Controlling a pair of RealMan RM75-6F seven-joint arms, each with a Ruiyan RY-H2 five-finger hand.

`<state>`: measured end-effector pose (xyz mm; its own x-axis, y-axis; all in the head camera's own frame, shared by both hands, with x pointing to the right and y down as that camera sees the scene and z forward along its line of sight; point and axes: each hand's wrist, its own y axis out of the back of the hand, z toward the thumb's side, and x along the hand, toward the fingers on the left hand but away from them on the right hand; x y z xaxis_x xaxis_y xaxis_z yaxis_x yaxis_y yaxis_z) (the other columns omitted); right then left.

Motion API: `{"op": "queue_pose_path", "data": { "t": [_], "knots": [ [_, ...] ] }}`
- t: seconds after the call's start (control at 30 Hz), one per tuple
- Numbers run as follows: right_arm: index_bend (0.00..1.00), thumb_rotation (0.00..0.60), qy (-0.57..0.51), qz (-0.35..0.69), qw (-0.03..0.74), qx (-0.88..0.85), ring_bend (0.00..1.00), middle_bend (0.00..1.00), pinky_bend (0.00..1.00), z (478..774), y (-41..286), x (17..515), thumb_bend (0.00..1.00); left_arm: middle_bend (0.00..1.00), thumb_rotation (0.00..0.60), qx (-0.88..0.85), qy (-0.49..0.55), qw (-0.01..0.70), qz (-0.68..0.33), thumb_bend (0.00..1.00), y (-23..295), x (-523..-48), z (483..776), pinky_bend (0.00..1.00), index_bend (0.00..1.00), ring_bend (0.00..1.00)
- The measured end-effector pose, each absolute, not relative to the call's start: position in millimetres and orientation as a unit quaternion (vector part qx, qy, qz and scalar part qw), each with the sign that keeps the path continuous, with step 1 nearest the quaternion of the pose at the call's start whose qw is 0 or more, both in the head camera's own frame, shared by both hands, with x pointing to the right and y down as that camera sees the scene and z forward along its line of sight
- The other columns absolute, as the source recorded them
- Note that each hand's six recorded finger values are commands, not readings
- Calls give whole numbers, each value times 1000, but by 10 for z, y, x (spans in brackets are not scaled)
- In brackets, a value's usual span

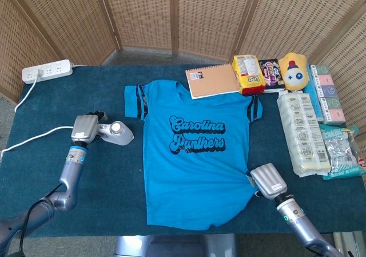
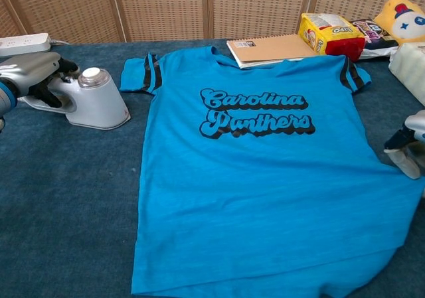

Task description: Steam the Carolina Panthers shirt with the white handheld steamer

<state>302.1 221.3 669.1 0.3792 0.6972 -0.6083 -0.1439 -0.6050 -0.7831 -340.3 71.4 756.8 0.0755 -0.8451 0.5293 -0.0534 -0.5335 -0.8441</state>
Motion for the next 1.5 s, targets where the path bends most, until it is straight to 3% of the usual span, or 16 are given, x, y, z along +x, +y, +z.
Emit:
{"op": "queue_pose_path", "data": {
  "t": [0.4,1.5],
  "knots": [
    [713,600,-201,527,398,-723,645,651,687,6670,2176,3066,319,618,591,-686,322,328,-564,438,787,-3334,7554,715,516,595],
    [713,600,-208,527,401,-720,646,655,687,6621,2161,3073,319,624,589,-720,421,335,-438,436,903,-3226,7145,719,516,595]
  ]
}}
